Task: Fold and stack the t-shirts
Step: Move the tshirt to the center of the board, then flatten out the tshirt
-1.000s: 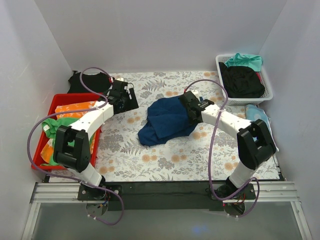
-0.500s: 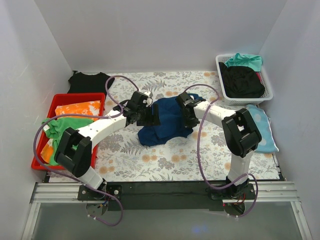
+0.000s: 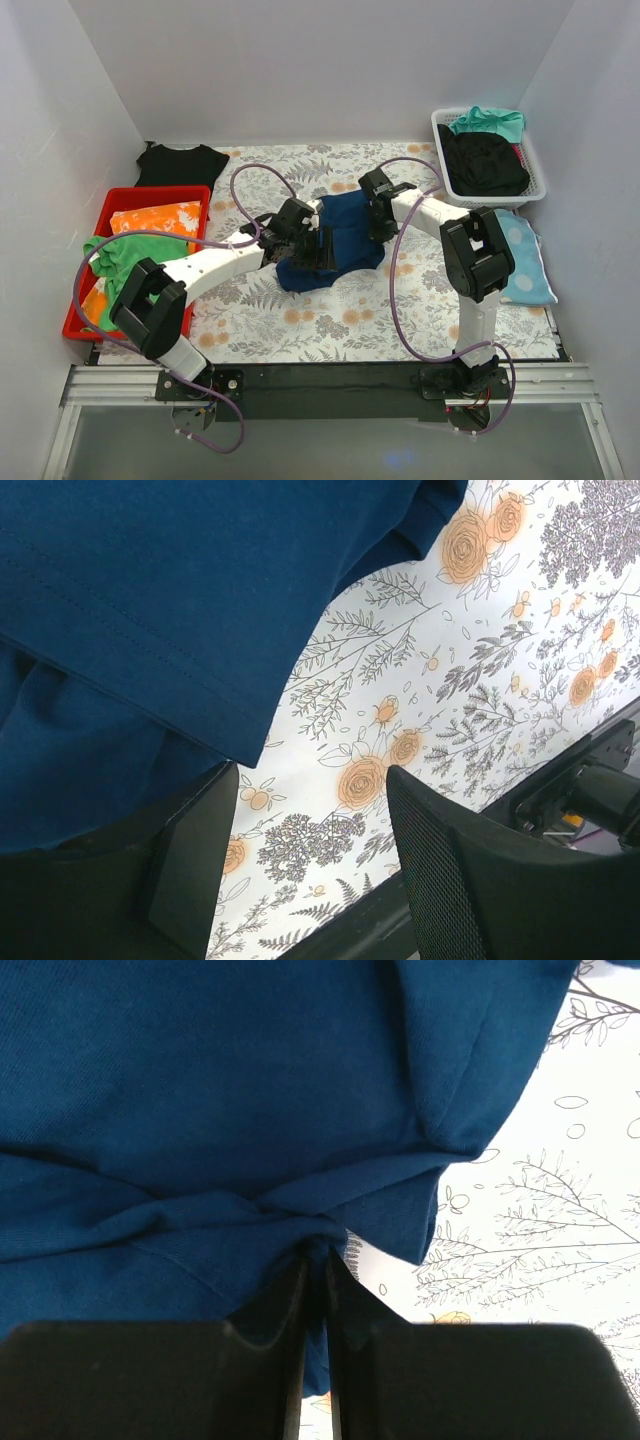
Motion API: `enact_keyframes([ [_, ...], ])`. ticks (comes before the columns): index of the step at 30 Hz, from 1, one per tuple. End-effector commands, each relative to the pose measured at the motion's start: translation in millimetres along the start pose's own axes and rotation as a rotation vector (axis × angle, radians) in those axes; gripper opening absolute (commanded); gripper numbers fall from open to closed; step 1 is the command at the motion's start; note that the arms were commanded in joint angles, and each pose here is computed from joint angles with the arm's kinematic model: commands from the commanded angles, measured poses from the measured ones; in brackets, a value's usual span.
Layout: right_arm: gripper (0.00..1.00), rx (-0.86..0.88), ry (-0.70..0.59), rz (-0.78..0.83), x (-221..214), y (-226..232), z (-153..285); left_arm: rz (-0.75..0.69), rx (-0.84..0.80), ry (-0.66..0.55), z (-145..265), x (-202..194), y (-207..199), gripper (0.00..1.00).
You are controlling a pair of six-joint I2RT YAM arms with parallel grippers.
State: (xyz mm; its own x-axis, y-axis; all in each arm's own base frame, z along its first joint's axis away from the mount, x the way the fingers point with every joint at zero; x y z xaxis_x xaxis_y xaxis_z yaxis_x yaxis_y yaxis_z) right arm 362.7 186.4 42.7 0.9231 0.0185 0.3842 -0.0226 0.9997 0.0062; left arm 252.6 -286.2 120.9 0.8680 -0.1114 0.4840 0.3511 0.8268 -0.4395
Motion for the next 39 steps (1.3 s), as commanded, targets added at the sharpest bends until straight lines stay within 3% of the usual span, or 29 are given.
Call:
enact_keyframes([
  [1,0.15,0.054,-0.033,-0.028,16,12,1,0.035,0.027,-0.034,-3,8,-1,0.59],
  [17,0.14,0.08,-0.033,-0.032,21,15,1,0.087,0.212,0.018,-30,-8,34,0.54],
  [26,0.14,0.061,-0.044,-0.027,22,10,2,0.074,0.196,-0.042,-22,14,23,0.37],
  [35,0.13,0.05,-0.041,-0.024,20,7,2,0.067,0.187,-0.047,-28,19,21,0.36],
  [38,0.13,0.045,-0.043,-0.022,20,5,3,0.06,0.188,-0.045,-30,20,21,0.3],
  [39,0.13,0.044,-0.045,-0.023,20,5,3,0.056,0.184,-0.052,-29,23,19,0.23],
])
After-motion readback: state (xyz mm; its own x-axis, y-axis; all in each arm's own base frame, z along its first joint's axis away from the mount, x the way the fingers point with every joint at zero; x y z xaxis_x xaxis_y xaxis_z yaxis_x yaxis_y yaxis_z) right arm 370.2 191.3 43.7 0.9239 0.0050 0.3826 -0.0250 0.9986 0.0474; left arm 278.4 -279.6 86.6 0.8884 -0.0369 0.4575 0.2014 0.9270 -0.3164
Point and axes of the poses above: each gripper's point midway between its finger pads, its own z axis back along the fingers, its own y axis along the line the jaws close on, x = y × z, the point moved 2 cm from there along z, back along the fingers, and after that the axes turned 5 degrees about -z, right-handed, at the moved point
